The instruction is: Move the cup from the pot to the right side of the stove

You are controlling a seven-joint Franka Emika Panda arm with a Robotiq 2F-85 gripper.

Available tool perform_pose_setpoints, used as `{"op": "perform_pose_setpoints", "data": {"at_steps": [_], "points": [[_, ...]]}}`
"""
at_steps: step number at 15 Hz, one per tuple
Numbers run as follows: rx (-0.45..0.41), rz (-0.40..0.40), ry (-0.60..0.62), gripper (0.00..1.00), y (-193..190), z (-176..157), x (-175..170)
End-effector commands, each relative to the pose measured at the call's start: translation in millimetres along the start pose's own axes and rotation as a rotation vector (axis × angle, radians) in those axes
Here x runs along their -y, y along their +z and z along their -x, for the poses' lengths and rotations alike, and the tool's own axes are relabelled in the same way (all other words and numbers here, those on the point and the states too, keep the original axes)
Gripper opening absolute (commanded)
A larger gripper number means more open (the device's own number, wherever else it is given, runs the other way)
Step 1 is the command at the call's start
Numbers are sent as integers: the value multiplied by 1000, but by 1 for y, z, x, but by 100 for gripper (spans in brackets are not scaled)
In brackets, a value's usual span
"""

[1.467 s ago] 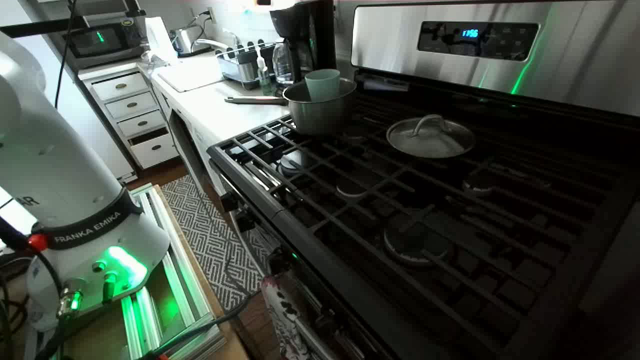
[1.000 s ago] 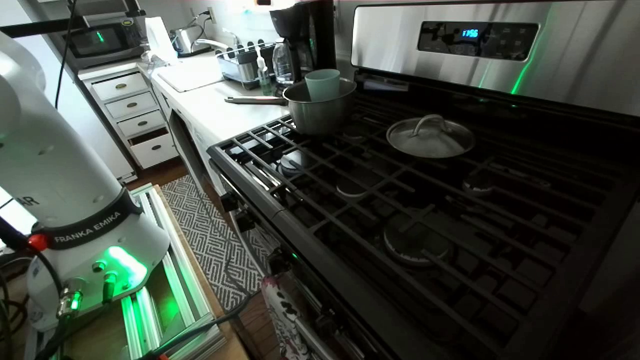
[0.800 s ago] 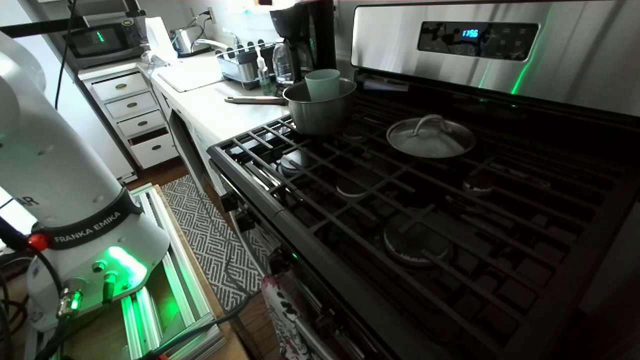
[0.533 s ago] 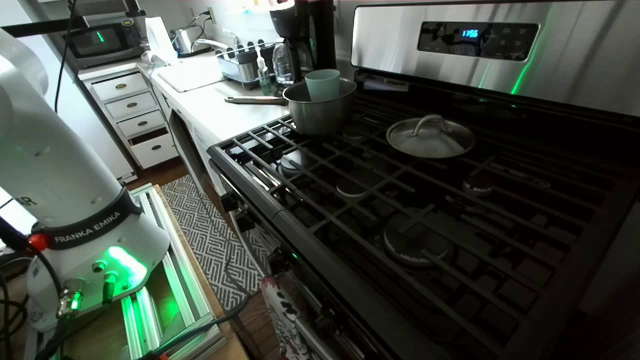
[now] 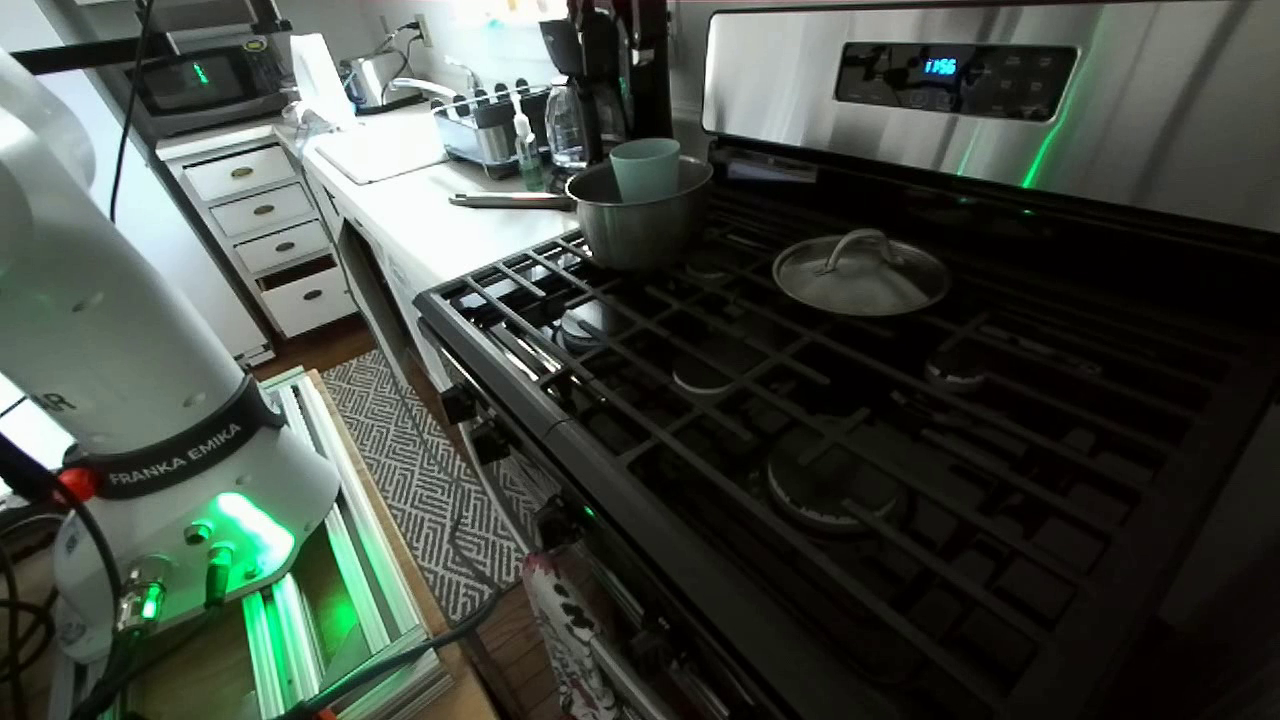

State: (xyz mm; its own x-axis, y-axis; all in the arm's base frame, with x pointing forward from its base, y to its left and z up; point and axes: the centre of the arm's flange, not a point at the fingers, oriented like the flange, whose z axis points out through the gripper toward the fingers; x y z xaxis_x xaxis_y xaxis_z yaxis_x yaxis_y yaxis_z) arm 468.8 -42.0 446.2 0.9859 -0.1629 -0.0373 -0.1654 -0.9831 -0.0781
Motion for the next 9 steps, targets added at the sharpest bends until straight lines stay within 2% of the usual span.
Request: {"op": "perform_pose_setpoints", "data": {"at_steps": [1, 2, 6, 9], "points": [[1, 0, -2, 100, -1, -1, -1], [-18, -20, -8, 100, 1, -2, -1], [-141, 4, -82, 100, 10, -21, 24], [-133, 13, -77, 100, 14, -30, 48]]}}
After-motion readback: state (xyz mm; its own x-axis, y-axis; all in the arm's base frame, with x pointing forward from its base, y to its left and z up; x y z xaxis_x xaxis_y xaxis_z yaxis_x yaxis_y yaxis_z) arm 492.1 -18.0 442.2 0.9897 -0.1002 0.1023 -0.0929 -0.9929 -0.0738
